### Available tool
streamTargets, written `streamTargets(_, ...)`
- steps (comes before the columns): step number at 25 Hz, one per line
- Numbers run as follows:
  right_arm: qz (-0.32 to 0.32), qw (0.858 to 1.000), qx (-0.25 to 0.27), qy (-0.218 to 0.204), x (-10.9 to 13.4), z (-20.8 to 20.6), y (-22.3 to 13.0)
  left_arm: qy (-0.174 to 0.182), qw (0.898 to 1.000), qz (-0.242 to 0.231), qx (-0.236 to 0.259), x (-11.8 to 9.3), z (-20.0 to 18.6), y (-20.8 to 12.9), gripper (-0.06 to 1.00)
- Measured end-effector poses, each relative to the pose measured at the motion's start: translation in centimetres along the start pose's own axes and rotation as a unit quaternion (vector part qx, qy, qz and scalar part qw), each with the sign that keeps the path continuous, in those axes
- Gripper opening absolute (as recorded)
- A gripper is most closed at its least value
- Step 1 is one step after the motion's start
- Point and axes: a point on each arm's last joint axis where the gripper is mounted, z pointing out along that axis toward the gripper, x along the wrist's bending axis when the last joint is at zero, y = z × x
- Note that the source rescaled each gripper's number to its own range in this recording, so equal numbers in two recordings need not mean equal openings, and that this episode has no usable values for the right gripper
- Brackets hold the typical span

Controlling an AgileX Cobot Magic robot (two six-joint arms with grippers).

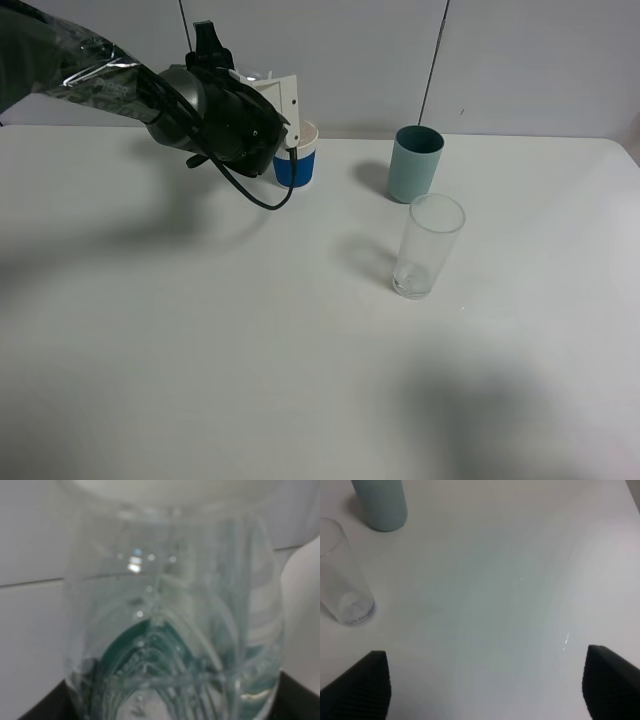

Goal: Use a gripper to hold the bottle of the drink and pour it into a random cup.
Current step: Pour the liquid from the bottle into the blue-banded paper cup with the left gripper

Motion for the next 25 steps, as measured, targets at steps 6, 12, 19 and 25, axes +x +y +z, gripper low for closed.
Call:
streamTargets(6,0.000,1.000,0.000,0.000,0.00,0.00,0.00,0.002,1.000,0.006,0.002,0.03,0.00,-0.03,0.00)
streamTargets(12,0.000,1.000,0.000,0.000,0.00,0.00,0.00,0.002,1.000,0.008,0.002,0.03,0.00,-0.03,0.00)
streamTargets(19,0.000,1.000,0.000,0.000,0.00,0.00,0.00,0.002,1.000,0.016,0.002,0.04,0.03,-0.06,0.00)
streamTargets(25,0.000,1.000,0.000,0.000,0.00,0.00,0.00,0.002,1.000,0.017,0.004,0.06,0.10,-0.13,0.00)
